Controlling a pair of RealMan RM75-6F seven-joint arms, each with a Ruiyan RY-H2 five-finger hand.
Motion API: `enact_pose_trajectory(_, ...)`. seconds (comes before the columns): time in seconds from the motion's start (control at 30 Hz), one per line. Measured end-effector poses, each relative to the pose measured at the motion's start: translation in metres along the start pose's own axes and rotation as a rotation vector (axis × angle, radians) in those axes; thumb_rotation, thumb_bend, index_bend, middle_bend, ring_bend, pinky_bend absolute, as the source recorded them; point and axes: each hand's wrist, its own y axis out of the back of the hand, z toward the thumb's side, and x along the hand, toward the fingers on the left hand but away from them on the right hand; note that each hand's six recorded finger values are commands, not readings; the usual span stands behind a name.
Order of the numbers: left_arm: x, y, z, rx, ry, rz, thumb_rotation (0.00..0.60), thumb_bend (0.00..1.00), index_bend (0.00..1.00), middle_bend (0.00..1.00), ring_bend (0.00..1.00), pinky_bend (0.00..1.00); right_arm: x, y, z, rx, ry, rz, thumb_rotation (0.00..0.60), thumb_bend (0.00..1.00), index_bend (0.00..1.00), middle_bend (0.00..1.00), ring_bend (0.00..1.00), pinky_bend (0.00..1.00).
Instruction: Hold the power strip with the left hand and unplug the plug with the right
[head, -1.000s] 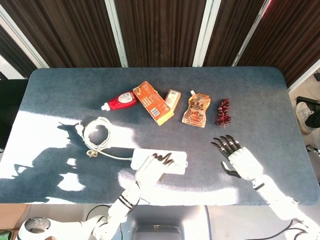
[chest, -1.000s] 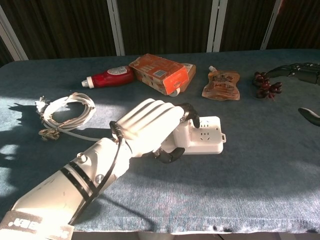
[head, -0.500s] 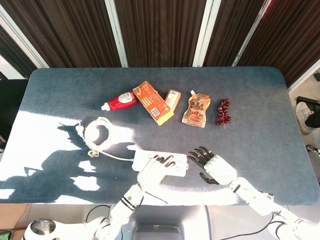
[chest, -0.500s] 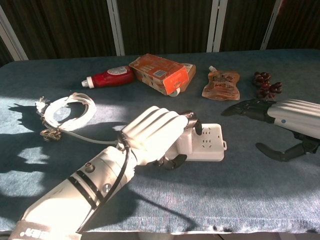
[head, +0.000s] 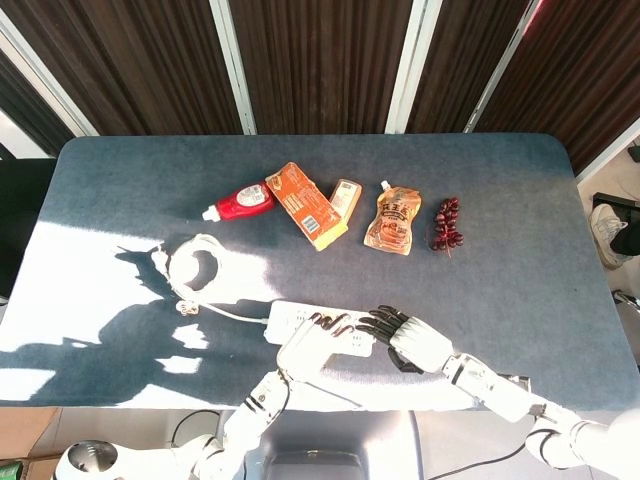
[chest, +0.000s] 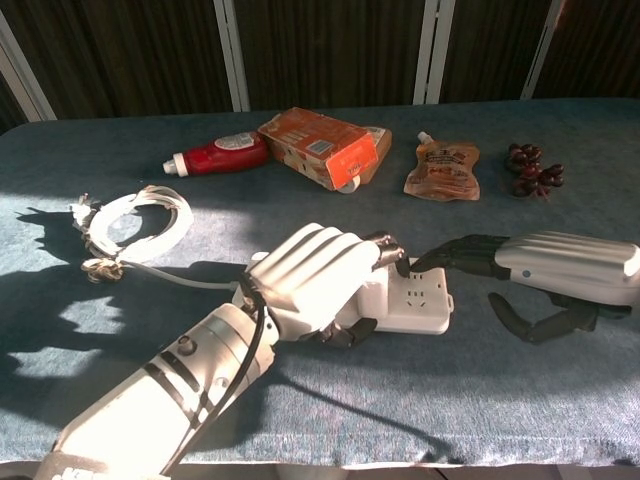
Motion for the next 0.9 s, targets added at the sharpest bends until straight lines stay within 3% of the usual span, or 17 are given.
enact_pose_trajectory(0.63,-0.002,-0.004,0.001,-0.017,-0.012,-0.012,0.600,0.46,0.31,0.38,0.38,0.43,-0.010,-0.015,0.005,0.015,-0.002,0.095,0.600,0.97,0.17,0.17,0.02,0.08)
enact_pose_trajectory(0.9,-0.002,0.004,0.002,-0.058,-0.025,0.016,0.600,0.46,0.33,0.41,0.41,0.46,-0.010,-0.021,0.003,0.040,-0.020,0.140,0.600,0.97,0.17,0.17,0.02,0.08)
